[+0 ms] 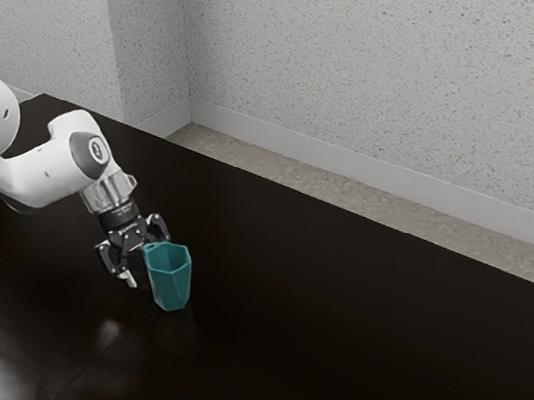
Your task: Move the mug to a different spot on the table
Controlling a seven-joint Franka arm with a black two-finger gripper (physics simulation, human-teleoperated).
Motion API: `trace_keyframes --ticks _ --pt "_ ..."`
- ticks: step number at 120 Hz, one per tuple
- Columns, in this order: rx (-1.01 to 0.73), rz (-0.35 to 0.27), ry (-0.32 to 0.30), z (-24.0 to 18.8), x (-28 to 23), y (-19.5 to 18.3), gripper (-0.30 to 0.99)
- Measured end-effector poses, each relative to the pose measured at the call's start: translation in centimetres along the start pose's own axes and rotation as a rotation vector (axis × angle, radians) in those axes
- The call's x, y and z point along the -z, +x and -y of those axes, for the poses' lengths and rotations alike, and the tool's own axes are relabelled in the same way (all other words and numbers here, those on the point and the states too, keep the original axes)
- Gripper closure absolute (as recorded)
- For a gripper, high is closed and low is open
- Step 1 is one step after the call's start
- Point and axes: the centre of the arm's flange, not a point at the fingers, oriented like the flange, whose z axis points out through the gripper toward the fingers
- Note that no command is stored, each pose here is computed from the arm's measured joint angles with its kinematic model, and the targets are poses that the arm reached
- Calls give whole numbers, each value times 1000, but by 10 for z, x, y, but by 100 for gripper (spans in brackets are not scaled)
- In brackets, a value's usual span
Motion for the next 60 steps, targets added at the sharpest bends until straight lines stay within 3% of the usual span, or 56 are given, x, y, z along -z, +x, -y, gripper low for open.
trace_keyframes --ticks 19,33,47,60 --pt "-23 -52 -59 -2 37 -10 6" --pt "-91 -112 -109 -5 77 -51 3" --pt "-225 -231 -124 -3 126 -111 2" --pt "-363 -364 -85 -2 162 -159 1"
